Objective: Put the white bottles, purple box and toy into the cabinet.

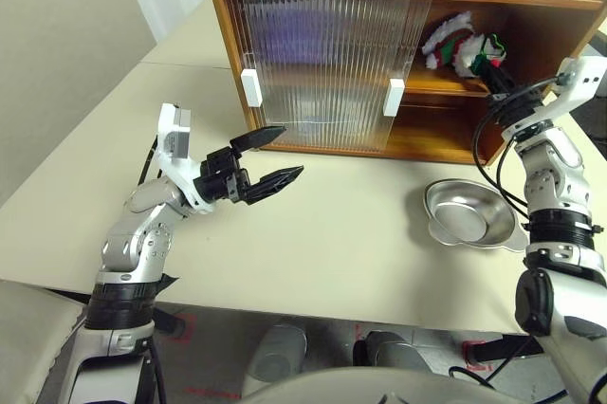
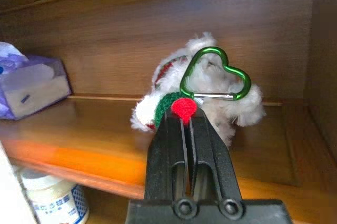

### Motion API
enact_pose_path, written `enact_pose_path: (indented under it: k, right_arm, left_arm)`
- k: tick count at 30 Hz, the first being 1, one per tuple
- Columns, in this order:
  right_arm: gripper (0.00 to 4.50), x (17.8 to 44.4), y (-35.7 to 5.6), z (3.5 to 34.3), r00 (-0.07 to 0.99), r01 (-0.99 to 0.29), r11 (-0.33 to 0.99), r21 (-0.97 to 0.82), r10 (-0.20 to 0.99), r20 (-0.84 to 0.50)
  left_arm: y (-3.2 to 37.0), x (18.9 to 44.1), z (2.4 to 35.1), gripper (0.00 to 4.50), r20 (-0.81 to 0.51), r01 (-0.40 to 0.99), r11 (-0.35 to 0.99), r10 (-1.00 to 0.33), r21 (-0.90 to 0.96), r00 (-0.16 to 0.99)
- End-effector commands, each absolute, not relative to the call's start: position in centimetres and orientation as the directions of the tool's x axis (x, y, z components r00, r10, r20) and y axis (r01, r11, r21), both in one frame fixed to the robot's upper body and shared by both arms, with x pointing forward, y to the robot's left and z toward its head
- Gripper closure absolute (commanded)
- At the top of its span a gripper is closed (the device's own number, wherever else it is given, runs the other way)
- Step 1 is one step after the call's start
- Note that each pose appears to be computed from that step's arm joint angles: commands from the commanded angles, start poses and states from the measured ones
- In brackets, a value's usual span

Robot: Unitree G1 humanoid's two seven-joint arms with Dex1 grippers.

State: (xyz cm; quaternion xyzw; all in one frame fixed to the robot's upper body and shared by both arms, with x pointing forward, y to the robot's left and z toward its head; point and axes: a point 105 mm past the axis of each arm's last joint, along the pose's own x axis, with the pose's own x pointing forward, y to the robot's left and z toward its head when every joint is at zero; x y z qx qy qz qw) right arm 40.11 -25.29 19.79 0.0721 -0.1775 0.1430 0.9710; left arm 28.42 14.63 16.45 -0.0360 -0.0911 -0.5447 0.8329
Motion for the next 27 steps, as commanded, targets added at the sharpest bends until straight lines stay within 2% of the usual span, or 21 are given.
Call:
enact_pose_path:
  k: [1, 4, 14, 15, 20, 24, 27]
  right_arm:
    - [4.48, 40.5, -25.6, 19.6, 0.908, -0.279, 0.957, 0.086, 0.233, 0.349]
    - [3.81, 40.5, -25.6, 19.6, 0.909, -0.285, 0.955, 0.079, 0.243, 0.340]
    - [0.17, 37.3, -26.7, 19.9, 0.906, -0.340, 0.940, 0.024, 0.320, 0.276]
    - [0.05, 36.8, -26.9, 20.0, 0.907, -0.341, 0.940, 0.019, 0.324, 0.268]
    - [0.05, 34.4, -26.9, 20.7, 0.885, -0.421, 0.906, 0.044, 0.400, 0.239]
    - [0.05, 31.3, -25.5, 20.7, 0.806, -0.584, 0.799, 0.142, 0.550, 0.220]
    - [0.05, 27.9, -24.2, 19.5, 0.706, -0.705, 0.655, 0.272, 0.685, 0.180]
  left_arm:
    - [14.5, 28.2, 16.5, 0.00, 0.185, 0.916, 0.400, -0.904, 0.042, 0.386]
    - [14.4, 28.3, 16.5, 0.00, 0.184, 0.916, 0.399, -0.904, 0.043, 0.385]
    - [14.5, 28.4, 16.4, 0.00, 0.181, 0.916, 0.398, -0.905, 0.044, 0.384]
    - [14.5, 28.4, 16.4, 0.00, 0.181, 0.917, 0.397, -0.905, 0.044, 0.384]
    - [14.5, 28.5, 16.4, 0.00, 0.182, 0.917, 0.397, -0.905, 0.044, 0.384]
    - [14.5, 28.5, 16.3, 0.00, 0.181, 0.918, 0.394, -0.907, 0.044, 0.381]
    - [14.5, 28.4, 16.3, 0.00, 0.180, 0.919, 0.391, -0.908, 0.043, 0.378]
